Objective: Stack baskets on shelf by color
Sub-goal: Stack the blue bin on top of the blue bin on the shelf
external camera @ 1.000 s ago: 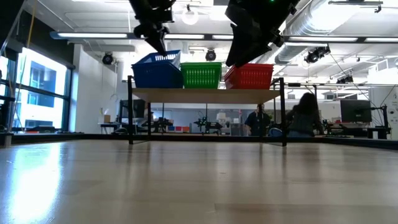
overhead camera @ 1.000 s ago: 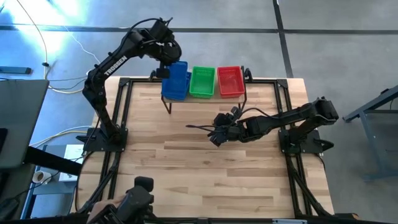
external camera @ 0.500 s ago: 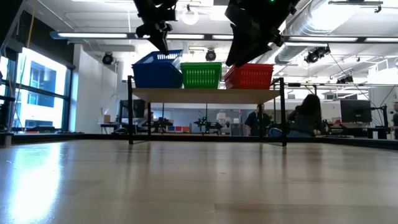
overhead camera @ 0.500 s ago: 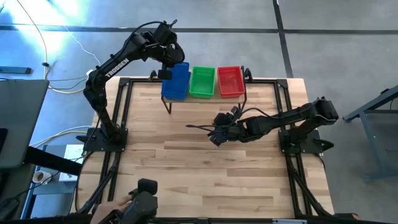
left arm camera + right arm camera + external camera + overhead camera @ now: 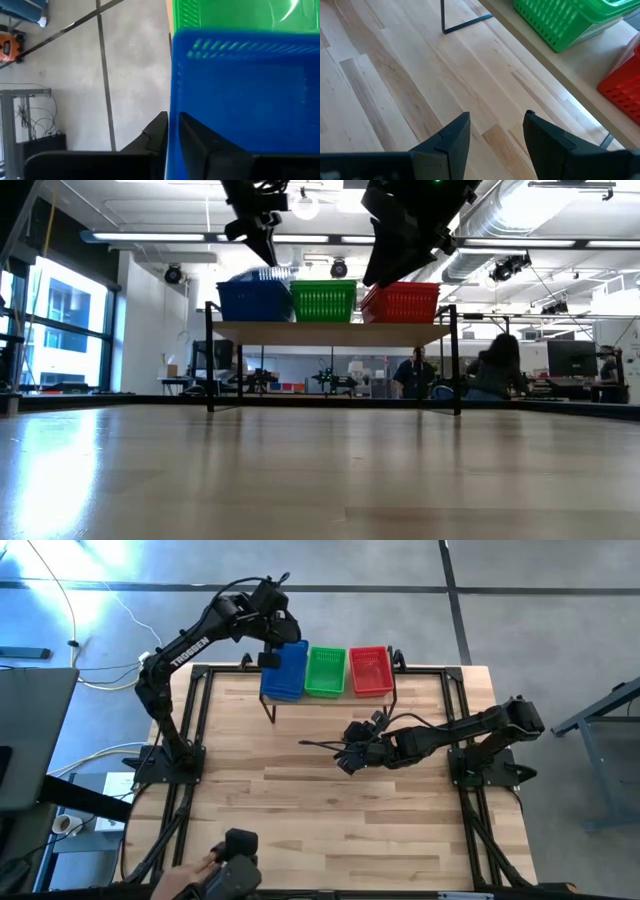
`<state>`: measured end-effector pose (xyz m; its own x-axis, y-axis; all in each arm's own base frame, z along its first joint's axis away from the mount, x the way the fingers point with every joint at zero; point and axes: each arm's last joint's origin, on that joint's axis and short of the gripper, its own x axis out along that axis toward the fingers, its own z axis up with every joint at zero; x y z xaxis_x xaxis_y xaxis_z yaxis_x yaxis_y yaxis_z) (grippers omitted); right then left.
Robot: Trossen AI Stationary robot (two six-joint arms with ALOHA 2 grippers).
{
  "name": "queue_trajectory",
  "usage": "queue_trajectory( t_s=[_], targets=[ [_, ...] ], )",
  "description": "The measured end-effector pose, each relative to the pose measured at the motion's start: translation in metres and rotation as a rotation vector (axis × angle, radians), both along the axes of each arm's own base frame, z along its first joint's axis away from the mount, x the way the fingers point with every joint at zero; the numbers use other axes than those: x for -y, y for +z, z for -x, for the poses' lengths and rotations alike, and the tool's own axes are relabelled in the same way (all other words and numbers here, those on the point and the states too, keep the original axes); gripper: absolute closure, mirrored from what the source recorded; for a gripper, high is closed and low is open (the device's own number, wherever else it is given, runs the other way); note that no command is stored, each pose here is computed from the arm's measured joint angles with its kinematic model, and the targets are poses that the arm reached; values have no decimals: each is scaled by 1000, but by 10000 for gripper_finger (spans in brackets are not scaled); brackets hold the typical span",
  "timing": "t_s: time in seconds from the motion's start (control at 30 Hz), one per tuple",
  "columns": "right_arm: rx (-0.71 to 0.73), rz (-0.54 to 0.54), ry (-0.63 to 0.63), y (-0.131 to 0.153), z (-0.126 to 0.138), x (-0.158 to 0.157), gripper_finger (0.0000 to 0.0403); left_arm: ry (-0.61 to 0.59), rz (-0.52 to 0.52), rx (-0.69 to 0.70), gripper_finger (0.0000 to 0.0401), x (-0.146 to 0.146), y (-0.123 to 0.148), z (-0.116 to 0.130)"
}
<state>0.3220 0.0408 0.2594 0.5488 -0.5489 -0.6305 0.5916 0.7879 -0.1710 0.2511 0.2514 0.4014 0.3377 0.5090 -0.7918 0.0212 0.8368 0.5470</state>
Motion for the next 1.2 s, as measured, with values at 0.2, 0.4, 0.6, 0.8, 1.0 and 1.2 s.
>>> queue_trajectory(
  t_s=[0.2, 0.4, 0.6, 0.8, 1.0, 1.2],
  targets=[
    [2, -4, 3, 0, 0, 0, 236, 18, -7, 7, 322, 1, 0, -2],
    [36, 26, -26, 2, -2, 3, 236, 56, -1, 27, 300, 6, 1, -5],
    [96, 83, 8, 11, -15, 22, 236, 87, -35, 66, 303, 17, 16, 3],
    [155, 110, 93, 32, -27, 51, 236, 158, -46, 165, 304, 32, 36, 18],
    [203, 148, 139, 61, -33, 79, 236, 252, 0, 321, 304, 47, 55, 34],
    [297, 107, 219, 85, -34, 107, 236, 272, 107, 434, 304, 65, 64, 48]
  ],
)
